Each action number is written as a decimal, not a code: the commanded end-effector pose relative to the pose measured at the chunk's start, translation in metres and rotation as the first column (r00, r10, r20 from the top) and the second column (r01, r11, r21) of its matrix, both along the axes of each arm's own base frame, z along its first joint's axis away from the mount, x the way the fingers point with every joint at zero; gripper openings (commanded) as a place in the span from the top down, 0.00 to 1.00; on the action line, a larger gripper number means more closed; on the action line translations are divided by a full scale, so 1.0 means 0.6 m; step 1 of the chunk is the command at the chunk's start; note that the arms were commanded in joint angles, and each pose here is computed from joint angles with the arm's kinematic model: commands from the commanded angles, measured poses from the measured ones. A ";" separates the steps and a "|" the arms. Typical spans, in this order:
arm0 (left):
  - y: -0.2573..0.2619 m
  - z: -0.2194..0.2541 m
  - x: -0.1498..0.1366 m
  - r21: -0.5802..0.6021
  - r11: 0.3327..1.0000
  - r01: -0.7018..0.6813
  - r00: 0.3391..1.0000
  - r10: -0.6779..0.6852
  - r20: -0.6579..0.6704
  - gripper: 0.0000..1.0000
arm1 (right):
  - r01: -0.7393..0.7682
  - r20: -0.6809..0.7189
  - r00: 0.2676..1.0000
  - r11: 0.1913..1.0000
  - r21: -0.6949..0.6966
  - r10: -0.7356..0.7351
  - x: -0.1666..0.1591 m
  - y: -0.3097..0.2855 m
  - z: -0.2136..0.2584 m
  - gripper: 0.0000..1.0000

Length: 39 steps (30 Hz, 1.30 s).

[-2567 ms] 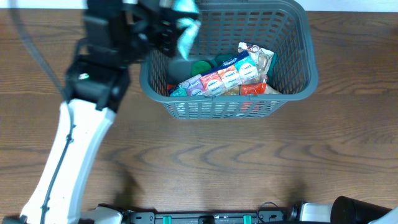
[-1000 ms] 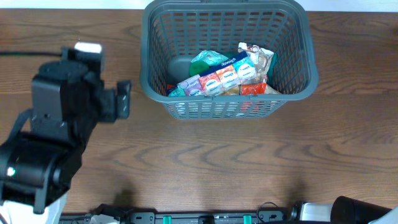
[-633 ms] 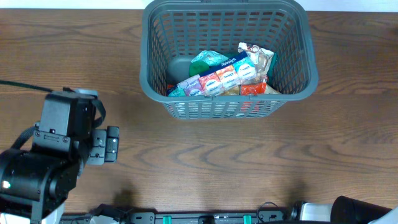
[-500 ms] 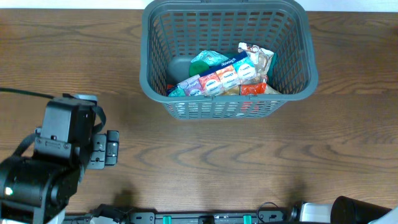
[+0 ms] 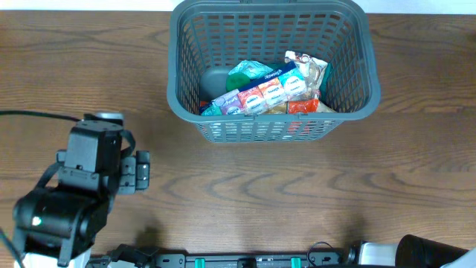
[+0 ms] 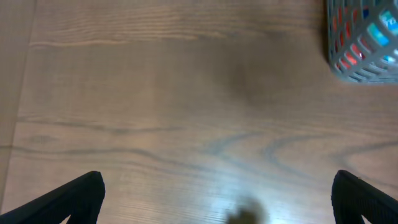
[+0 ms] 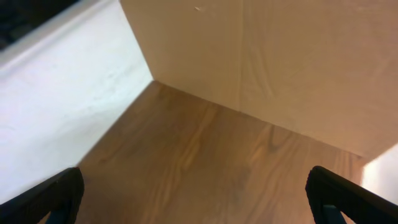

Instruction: Pack container

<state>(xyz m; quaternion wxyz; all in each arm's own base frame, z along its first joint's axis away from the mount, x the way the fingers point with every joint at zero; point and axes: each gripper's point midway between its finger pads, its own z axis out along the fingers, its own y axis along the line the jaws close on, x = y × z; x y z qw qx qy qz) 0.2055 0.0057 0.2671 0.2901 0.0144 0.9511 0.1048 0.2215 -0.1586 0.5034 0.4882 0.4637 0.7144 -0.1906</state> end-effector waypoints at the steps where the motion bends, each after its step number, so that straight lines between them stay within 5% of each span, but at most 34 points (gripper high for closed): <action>1: 0.002 -0.015 0.013 -0.001 1.000 -0.021 1.000 0.021 0.012 0.01 | -0.021 -0.020 1.000 0.999 0.030 0.021 -0.001 0.005 -0.012 0.01; 4: -0.001 -0.023 0.025 -0.008 1.000 -0.021 0.999 0.021 0.041 0.01 | -0.147 -0.080 0.986 0.989 0.018 0.148 -0.005 0.029 -0.017 0.01; 18: -0.004 -0.074 0.042 -0.032 0.999 -0.021 0.990 0.025 0.140 0.02 | -0.274 0.138 0.950 0.960 -0.052 0.279 -0.179 0.112 0.033 0.01; 28: -0.005 -0.152 0.082 -0.021 0.999 -0.025 0.982 0.029 0.185 0.01 | -0.515 -0.070 0.854 0.857 0.028 0.515 -0.106 0.151 -0.072 0.01; 39: 0.096 -0.154 0.090 0.002 0.965 -0.262 0.936 0.253 0.246 0.02 | -0.564 -0.097 0.814 0.820 0.098 0.572 -0.056 0.158 -0.280 0.01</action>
